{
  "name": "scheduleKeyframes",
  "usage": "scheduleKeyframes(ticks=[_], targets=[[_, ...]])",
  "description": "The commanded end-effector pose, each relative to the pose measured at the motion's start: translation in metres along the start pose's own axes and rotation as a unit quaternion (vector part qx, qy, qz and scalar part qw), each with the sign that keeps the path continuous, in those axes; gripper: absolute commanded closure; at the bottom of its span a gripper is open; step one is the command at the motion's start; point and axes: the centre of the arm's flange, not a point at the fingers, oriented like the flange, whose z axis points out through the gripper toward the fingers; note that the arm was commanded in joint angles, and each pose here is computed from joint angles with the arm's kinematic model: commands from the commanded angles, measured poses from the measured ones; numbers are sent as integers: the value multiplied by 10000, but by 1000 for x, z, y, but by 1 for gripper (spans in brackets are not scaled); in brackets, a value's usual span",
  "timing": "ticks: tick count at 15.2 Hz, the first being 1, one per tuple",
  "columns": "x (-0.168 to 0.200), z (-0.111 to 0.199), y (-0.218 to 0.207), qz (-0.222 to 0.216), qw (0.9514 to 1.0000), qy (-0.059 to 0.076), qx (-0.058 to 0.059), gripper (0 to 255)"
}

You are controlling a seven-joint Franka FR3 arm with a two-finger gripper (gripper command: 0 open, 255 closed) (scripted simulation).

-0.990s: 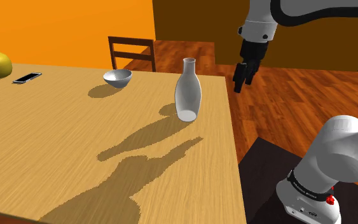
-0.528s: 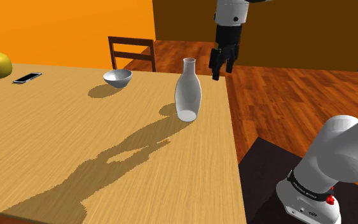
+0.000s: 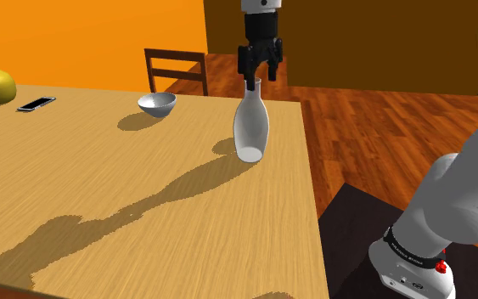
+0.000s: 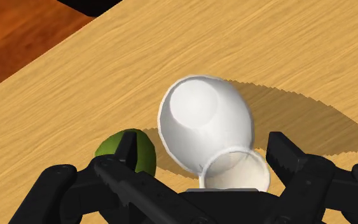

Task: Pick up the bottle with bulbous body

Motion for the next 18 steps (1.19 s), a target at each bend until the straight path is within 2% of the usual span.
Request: scheduleKeyframes(ticks=[1, 3, 10, 12, 13, 18], targets=[[21, -17, -12, 3, 10000, -68, -27, 0], [34, -24, -20, 0, 9999, -107, -45, 0], [38, 16, -20, 0, 9999, -107, -45, 0], [38, 16, -20, 0, 9999, -107, -45, 0], [38, 16, -21, 0, 9999, -107, -45, 255], [39, 16, -21, 0, 9999, -107, -45, 255]])
